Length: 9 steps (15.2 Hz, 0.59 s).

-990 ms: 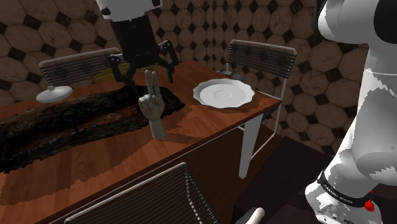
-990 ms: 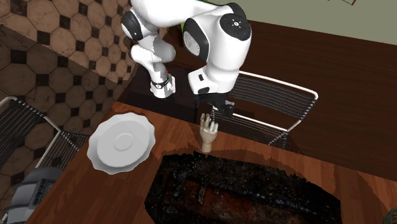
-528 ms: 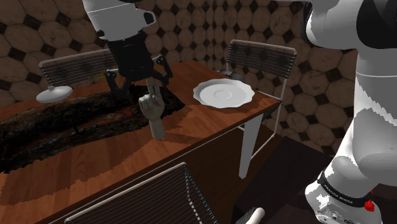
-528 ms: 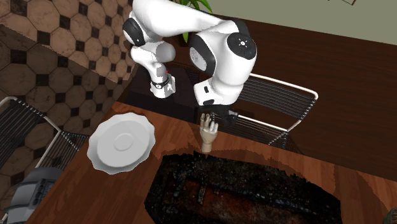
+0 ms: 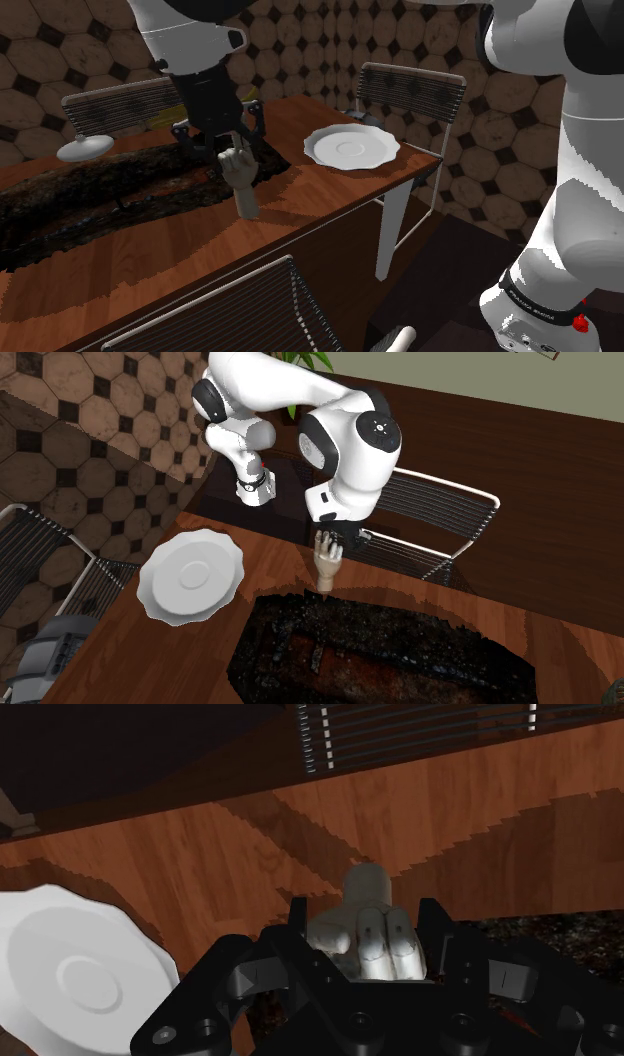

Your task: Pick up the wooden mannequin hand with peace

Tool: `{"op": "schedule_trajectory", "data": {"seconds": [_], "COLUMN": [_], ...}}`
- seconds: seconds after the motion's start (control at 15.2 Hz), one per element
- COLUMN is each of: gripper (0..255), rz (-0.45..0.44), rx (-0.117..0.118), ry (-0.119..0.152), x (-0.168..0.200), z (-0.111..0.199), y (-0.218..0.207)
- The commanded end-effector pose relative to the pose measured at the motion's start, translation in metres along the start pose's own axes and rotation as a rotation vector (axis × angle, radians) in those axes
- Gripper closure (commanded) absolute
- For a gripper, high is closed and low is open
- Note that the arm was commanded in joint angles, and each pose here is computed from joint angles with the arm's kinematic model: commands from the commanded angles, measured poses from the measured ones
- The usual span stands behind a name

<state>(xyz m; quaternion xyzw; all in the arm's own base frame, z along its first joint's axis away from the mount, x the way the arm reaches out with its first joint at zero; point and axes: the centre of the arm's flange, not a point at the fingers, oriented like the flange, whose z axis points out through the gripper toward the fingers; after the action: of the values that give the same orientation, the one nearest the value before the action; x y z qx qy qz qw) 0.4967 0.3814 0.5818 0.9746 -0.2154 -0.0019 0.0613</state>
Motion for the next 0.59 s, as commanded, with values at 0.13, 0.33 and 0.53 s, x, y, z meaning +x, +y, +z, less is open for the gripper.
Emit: {"op": "schedule_trajectory", "data": {"seconds": [0.13, 0.33, 0.53], "gripper": [255, 255, 255], "rz": [0.000, 0.000, 0.000], "rx": [-0.003, -0.003, -0.003], "ry": [-0.002, -0.002, -0.002], "x": [0.001, 0.001, 0.001], "z": [0.002, -0.004, -0.019], "y": [-0.001, 0.001, 0.003]}}
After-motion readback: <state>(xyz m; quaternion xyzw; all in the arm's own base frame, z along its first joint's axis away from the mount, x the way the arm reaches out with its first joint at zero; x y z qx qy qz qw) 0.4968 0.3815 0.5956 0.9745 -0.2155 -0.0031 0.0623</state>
